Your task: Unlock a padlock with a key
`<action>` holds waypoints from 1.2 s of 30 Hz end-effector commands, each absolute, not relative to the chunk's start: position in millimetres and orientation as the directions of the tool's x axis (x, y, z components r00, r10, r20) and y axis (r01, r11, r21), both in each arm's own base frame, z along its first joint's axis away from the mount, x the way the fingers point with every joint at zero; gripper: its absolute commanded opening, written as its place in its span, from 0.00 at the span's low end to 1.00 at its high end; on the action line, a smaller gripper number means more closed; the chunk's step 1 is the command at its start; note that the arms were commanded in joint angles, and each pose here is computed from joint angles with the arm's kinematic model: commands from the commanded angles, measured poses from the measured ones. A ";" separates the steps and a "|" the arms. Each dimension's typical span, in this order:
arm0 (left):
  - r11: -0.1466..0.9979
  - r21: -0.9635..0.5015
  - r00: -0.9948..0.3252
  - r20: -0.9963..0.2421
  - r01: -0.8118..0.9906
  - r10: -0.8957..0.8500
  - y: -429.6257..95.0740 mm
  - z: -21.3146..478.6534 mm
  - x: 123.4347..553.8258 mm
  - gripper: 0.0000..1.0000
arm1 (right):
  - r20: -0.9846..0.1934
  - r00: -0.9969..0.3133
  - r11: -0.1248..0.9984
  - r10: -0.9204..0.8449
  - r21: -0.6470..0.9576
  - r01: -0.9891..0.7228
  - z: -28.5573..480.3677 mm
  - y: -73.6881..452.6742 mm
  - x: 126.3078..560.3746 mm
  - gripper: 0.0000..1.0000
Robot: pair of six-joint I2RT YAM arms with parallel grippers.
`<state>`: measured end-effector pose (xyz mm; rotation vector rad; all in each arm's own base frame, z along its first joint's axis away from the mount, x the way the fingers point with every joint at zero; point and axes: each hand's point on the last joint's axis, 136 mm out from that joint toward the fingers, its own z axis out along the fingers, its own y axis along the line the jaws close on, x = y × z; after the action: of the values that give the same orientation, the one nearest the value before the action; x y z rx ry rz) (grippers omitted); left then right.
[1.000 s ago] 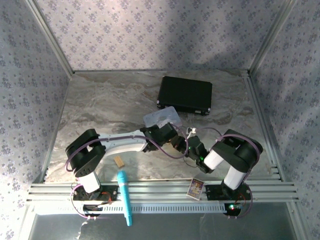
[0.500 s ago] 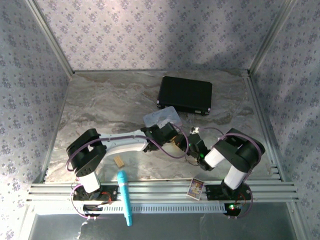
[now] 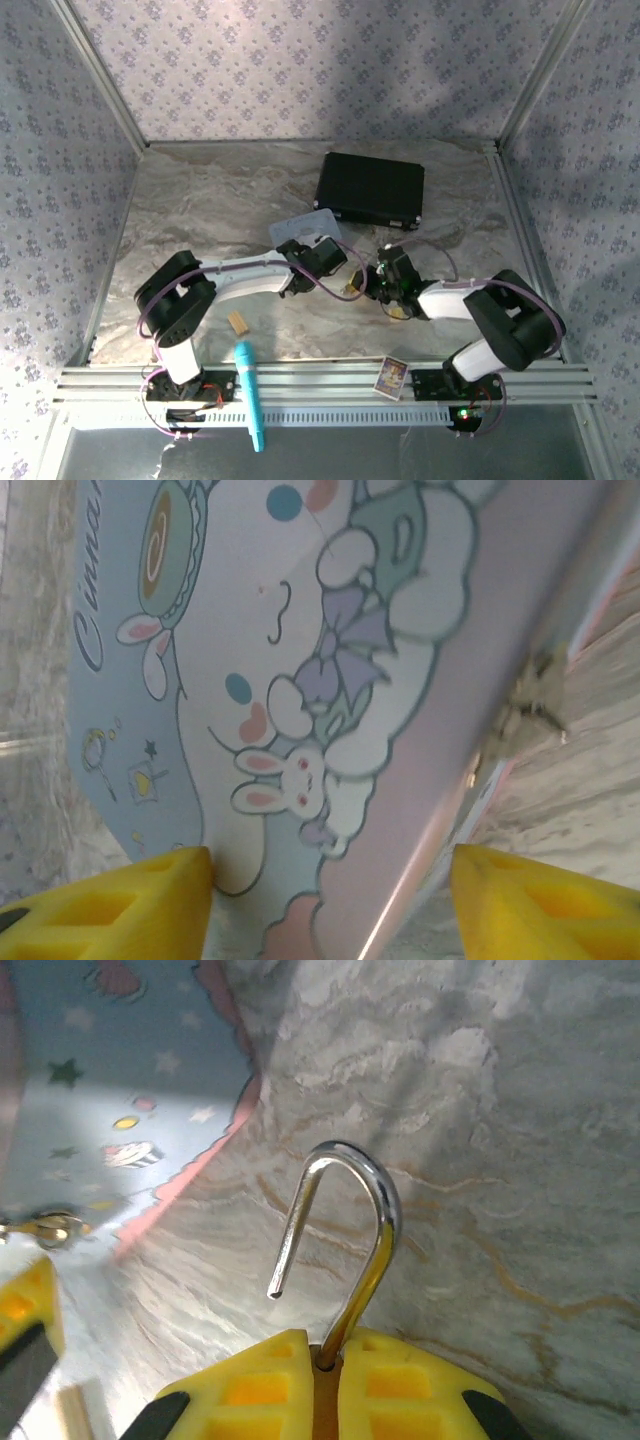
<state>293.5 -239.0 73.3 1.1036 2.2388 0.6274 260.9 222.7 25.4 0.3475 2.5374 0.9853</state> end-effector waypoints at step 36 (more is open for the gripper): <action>0.934 0.346 -0.490 -0.801 0.089 0.343 -145.4 177.3 278.2 1.00 | -0.533 -0.845 0.981 0.051 0.185 -0.057 101.9 122.9 269.7 0.79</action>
<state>273.3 -151.3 144.3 0.5146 2.1856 0.4552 244.6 146.8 74.9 -0.0615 2.7100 0.4364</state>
